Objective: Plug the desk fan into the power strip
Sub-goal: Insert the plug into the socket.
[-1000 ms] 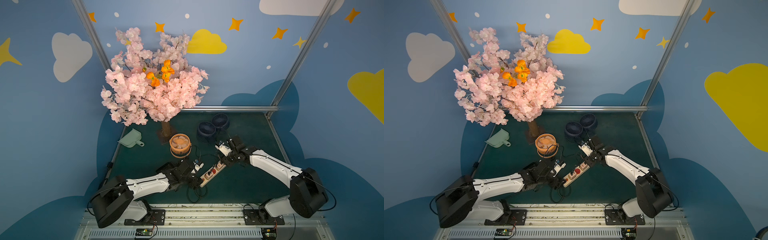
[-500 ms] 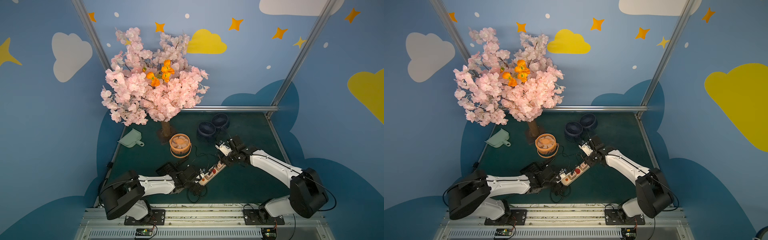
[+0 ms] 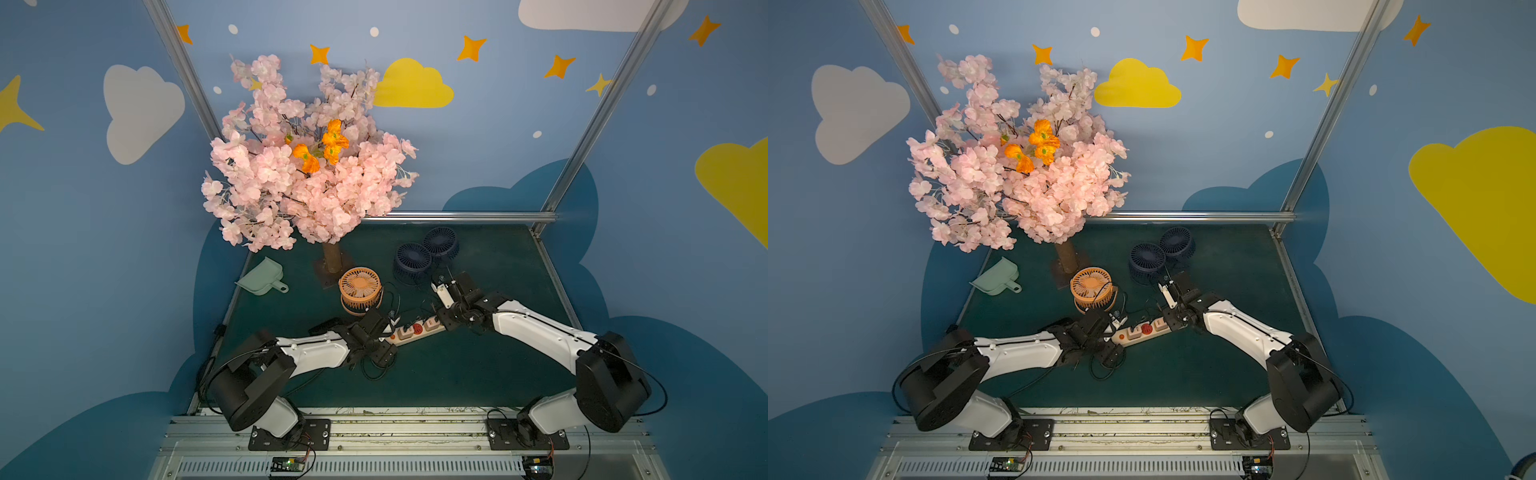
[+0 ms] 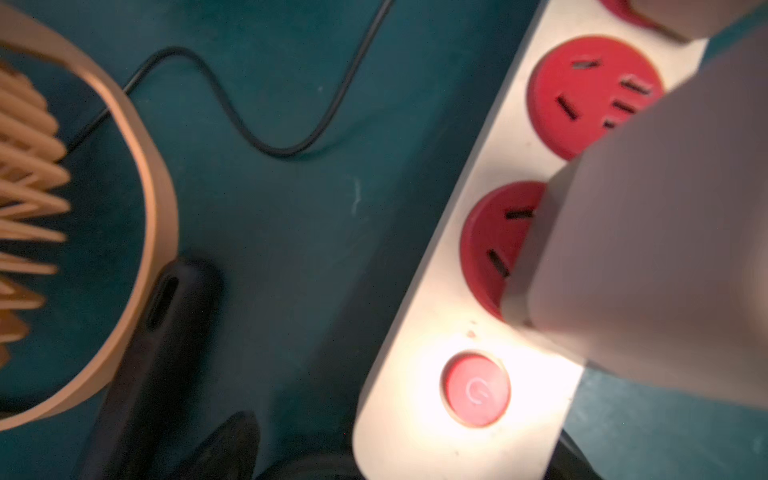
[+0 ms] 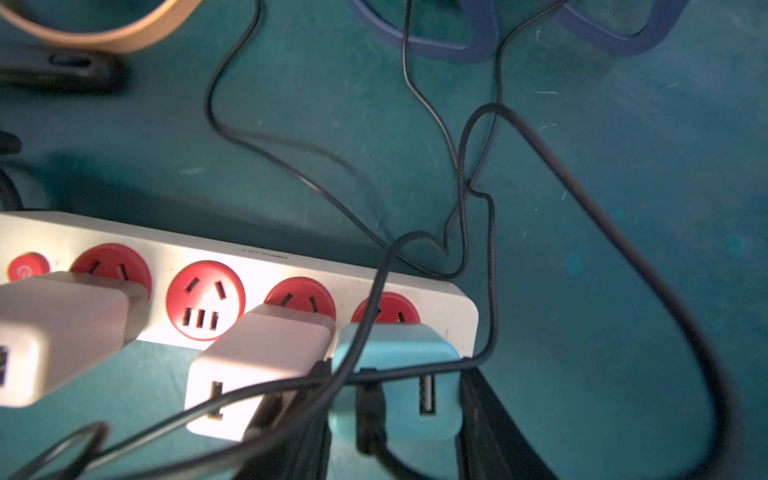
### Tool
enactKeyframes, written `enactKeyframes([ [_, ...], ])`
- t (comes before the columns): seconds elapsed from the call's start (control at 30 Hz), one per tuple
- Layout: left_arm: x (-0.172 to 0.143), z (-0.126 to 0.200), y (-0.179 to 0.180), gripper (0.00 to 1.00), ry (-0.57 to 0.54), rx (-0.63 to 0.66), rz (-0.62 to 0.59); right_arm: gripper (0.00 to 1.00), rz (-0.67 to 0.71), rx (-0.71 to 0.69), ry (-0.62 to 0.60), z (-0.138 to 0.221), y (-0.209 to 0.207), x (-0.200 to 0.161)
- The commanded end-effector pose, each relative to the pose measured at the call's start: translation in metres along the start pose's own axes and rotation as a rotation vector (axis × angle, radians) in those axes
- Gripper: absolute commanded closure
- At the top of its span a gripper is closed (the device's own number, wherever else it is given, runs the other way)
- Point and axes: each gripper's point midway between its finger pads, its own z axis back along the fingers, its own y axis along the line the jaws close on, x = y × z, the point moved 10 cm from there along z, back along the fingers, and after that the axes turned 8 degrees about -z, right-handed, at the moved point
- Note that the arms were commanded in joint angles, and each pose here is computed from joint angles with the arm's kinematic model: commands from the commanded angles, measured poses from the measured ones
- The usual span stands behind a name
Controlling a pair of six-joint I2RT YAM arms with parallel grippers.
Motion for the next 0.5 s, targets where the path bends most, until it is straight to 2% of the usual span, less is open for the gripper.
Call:
enactKeyframes([
  [0.0,0.008,0.000,0.023,0.06,-0.038,0.097,0.087,1.00,0.014,-0.107,0.135,-0.011,0.004,-0.018],
  [0.17,0.005,-0.001,0.030,0.08,-0.038,0.083,0.133,1.00,-0.089,-0.162,0.157,-0.020,0.008,-0.029],
  [0.37,0.006,-0.005,0.037,0.13,-0.024,0.041,0.179,1.00,-0.075,-0.263,0.153,-0.023,0.018,-0.052],
  [0.47,0.008,-0.009,0.038,0.16,-0.013,0.011,0.189,1.00,-0.078,-0.266,0.151,-0.027,0.024,-0.062],
])
